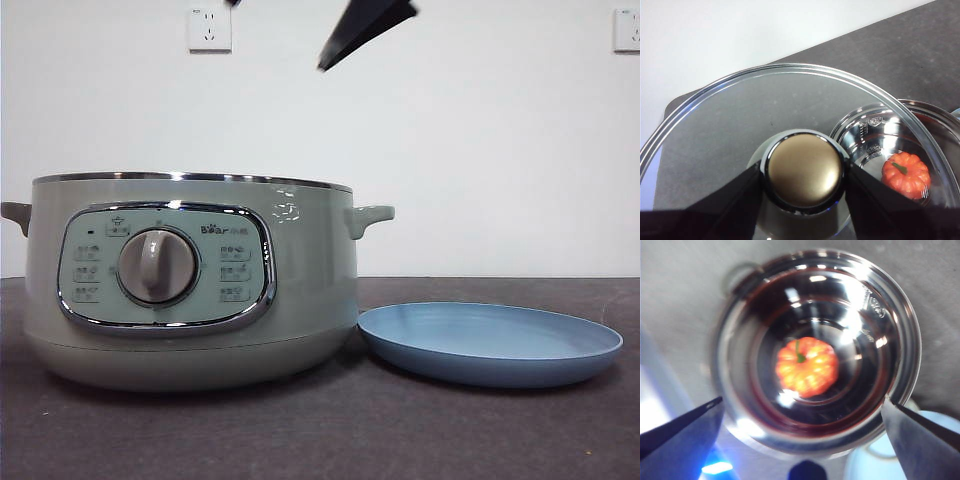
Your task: Take the pumpkin out from the steamer,put the pumpkin in the blue plate,close the lid
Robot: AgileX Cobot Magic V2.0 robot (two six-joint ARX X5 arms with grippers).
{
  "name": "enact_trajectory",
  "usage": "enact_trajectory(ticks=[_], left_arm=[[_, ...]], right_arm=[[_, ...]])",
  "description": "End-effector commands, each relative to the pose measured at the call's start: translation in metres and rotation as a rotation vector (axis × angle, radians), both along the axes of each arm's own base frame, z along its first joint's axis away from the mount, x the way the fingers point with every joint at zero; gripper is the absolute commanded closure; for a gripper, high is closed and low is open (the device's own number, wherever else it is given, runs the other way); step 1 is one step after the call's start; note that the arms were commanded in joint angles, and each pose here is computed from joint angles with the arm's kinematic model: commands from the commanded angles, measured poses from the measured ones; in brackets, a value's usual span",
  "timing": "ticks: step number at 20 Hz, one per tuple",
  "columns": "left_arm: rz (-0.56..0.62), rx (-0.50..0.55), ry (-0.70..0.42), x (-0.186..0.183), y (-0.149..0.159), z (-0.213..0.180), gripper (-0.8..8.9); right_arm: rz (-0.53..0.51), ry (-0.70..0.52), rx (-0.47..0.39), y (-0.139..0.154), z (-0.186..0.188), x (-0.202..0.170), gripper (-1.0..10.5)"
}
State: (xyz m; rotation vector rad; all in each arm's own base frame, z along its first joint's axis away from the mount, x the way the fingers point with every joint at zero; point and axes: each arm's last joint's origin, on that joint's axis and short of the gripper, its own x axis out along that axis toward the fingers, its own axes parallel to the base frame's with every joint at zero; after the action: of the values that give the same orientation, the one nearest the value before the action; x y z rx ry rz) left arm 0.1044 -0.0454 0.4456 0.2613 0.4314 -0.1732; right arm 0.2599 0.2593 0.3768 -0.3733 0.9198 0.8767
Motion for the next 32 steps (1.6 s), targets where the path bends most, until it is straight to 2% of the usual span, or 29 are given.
enact_trajectory(ticks=[1, 5, 9, 21, 22, 23, 24, 25, 28, 32], left_arm=[[0.001, -0.019, -0.064, -0.004, 0.002, 0.009, 8.22], [0.079, 0.024, -0.063, -0.004, 0.005, 0.007, 8.22], [0.158, 0.065, -0.072, -0.005, 0.008, 0.007, 8.22], [0.215, 0.128, -0.067, -0.006, 0.010, 0.005, 8.22], [0.224, 0.137, -0.063, -0.006, 0.011, 0.005, 8.22], [0.223, 0.142, -0.056, -0.006, 0.011, 0.004, 8.22], [0.223, 0.144, -0.052, -0.006, 0.011, 0.004, 8.22], [0.223, 0.144, -0.052, -0.006, 0.011, 0.004, 8.22], [0.222, 0.144, -0.052, -0.006, 0.011, 0.004, 8.22], [0.219, 0.143, -0.051, -0.006, 0.011, 0.004, 8.22]], right_arm=[[0.029, -0.032, -0.109, 0.026, -0.017, 0.009, 3.4], [0.101, -0.035, -0.194, 0.057, -0.049, 0.014, 3.4], [0.128, 0.000, -0.239, 0.073, -0.080, 0.023, 3.4], [0.154, 0.063, -0.305, 0.095, -0.142, 0.042, 3.6], [0.153, 0.061, -0.306, 0.095, -0.142, 0.042, 4.7], [0.150, 0.062, -0.304, 0.095, -0.142, 0.042, 7.0], [0.149, 0.061, -0.304, 0.095, -0.142, 0.042, 8.8], [0.149, 0.062, -0.304, 0.095, -0.142, 0.042, 9.6], [0.124, 0.059, -0.284, 0.093, -0.133, 0.040, 9.6], [0.113, 0.003, -0.227, 0.069, -0.076, 0.023, 9.6]])
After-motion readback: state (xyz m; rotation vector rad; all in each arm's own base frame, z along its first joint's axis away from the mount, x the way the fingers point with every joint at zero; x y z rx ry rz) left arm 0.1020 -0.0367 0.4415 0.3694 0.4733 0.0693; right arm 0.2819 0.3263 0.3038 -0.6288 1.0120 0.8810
